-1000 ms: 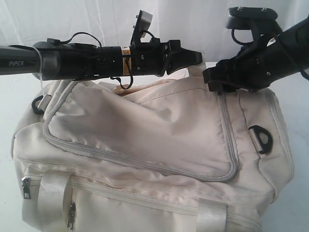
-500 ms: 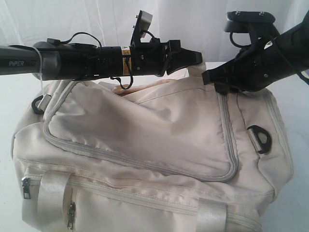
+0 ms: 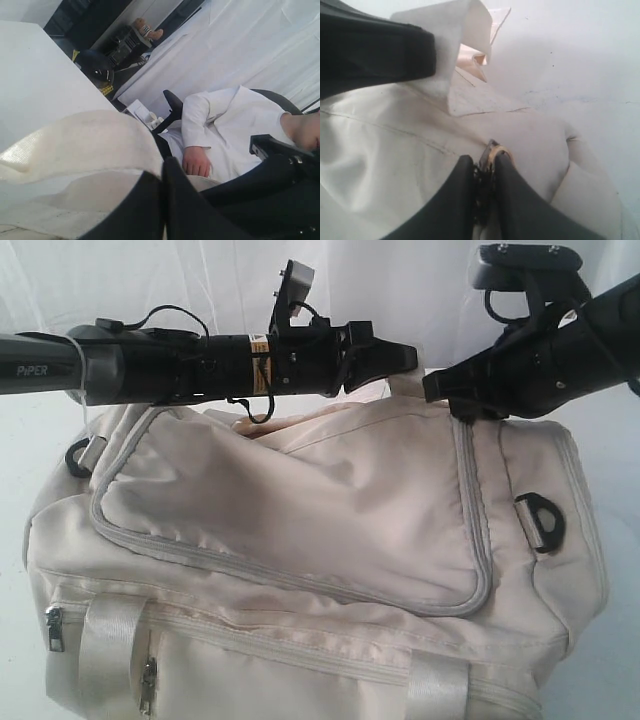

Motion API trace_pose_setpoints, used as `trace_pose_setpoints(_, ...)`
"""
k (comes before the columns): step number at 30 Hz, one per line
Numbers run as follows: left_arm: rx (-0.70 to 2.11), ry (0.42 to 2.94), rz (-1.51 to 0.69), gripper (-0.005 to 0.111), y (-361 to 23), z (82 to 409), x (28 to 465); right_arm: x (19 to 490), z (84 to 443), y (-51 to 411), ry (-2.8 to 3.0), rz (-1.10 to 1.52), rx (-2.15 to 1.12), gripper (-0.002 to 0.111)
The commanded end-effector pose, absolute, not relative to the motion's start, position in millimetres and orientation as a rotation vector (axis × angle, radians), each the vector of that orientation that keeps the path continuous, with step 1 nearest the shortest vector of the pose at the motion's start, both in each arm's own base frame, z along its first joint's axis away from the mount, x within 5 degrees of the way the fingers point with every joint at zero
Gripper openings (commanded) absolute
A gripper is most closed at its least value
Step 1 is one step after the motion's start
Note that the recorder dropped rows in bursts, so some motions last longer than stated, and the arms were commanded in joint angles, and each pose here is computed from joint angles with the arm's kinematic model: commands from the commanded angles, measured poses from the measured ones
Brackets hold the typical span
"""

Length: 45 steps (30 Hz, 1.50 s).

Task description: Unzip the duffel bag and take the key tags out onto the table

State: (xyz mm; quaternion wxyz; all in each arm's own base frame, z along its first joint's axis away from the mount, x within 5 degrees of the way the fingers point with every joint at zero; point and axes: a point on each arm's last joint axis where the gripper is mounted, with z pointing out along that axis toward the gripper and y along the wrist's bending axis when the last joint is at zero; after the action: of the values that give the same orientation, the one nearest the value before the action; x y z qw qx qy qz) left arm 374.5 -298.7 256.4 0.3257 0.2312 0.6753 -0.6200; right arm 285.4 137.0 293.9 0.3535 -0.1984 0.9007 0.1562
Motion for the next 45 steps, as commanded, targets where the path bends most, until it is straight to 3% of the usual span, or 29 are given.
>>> trace_pose_setpoints(1, 0.627, 1.667, -1.711, 0.000, -295, 282, 367, 279, 303, 135, 2.322, 0.411, -0.534, 0.000)
trace_pose_setpoints(22, 0.627, 1.667, -1.711, 0.000, -295, 282, 367, 244, 316, 127, 2.222, 0.280, -1.136, 0.000)
trace_pose_setpoints(30, 0.627, 1.667, -1.711, 0.000, -295, 282, 367, 232, 312, 130, 2.299, 0.389, -1.215, 0.028)
trace_pose_setpoints(36, 0.627, 1.667, -1.711, 0.000, -295, 282, 367, 221, 311, 134, 2.313, 0.516, -1.317, 0.030)
trace_pose_setpoints(45, 0.627, 1.667, -1.711, 0.000, -295, 282, 367, 229, 325, 133, 2.181, 0.430, -1.203, 0.030)
